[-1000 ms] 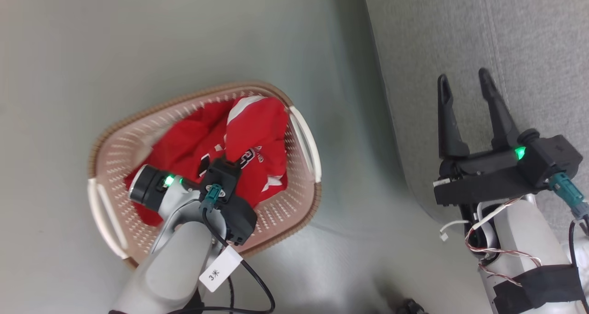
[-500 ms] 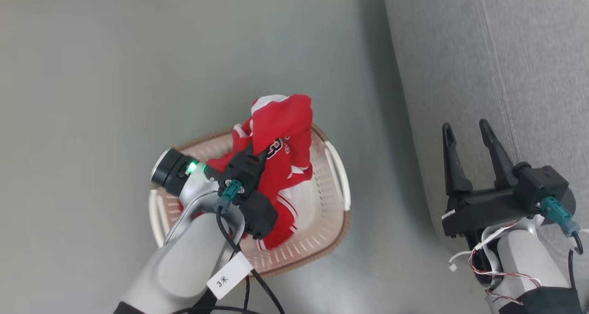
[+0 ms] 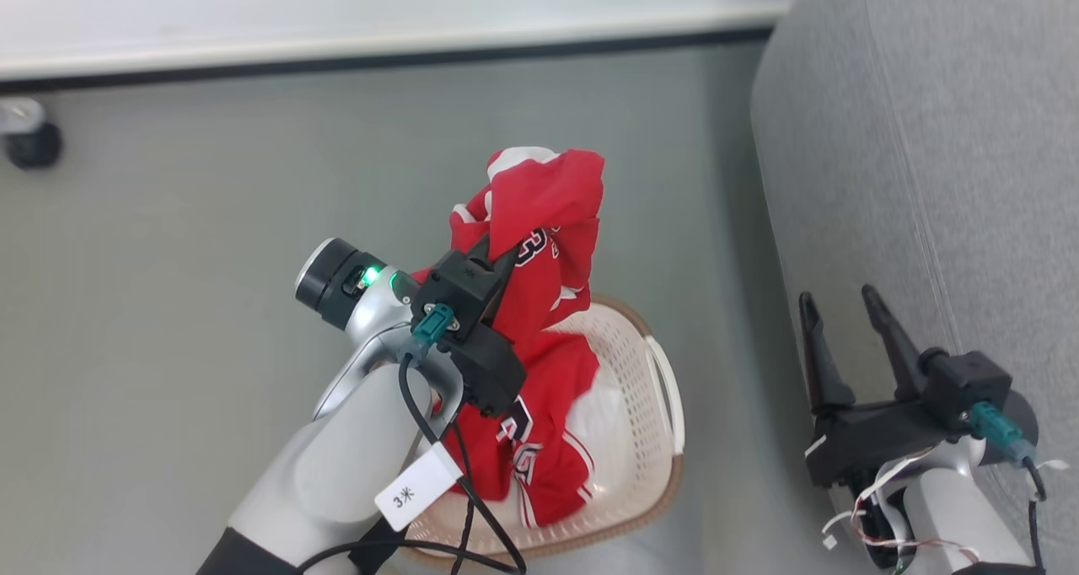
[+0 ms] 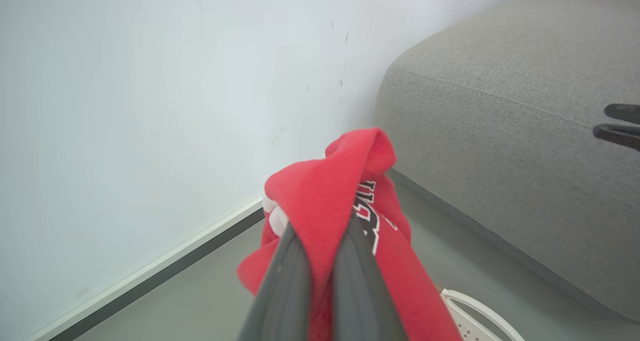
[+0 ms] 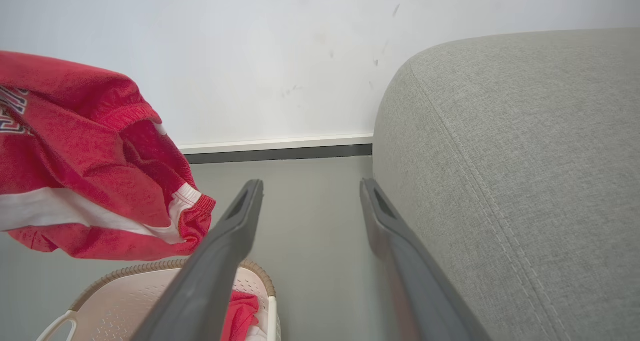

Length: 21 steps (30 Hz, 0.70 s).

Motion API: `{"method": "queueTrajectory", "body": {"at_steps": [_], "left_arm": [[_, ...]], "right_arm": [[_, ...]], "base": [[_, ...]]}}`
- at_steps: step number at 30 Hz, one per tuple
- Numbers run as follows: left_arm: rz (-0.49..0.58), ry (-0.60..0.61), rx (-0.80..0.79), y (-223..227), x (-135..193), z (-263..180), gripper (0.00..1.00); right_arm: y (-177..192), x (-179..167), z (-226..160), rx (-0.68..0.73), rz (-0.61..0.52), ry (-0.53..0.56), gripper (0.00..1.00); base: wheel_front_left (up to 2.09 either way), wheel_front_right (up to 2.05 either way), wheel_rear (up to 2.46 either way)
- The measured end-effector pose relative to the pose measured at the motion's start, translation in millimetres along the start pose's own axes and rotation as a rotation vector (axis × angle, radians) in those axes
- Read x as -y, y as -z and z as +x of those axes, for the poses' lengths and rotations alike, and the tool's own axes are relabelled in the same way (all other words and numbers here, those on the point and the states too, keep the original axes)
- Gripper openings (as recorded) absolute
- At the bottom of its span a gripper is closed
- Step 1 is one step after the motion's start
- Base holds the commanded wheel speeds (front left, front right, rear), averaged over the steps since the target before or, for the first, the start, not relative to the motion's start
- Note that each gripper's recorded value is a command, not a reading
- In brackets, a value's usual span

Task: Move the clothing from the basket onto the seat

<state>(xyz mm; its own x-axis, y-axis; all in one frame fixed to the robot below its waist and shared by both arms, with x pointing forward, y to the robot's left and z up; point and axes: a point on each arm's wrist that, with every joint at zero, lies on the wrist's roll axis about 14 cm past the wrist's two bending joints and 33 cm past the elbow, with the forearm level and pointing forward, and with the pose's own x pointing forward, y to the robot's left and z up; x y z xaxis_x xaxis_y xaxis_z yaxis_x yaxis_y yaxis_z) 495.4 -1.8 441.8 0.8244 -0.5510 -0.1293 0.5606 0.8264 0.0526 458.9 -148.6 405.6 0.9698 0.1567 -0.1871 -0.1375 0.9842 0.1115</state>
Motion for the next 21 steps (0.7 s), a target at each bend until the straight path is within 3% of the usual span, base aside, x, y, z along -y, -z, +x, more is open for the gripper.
{"method": "queueTrajectory", "body": {"at_steps": [21], "left_arm": [[0.102,-0.037,0.181,-107,-1,-57,0.0]], "right_arm": [[-47,-88,-31,0.086,-0.099,-0.25,1.0]], "base": [[0.0,0.0,0.0]]}}
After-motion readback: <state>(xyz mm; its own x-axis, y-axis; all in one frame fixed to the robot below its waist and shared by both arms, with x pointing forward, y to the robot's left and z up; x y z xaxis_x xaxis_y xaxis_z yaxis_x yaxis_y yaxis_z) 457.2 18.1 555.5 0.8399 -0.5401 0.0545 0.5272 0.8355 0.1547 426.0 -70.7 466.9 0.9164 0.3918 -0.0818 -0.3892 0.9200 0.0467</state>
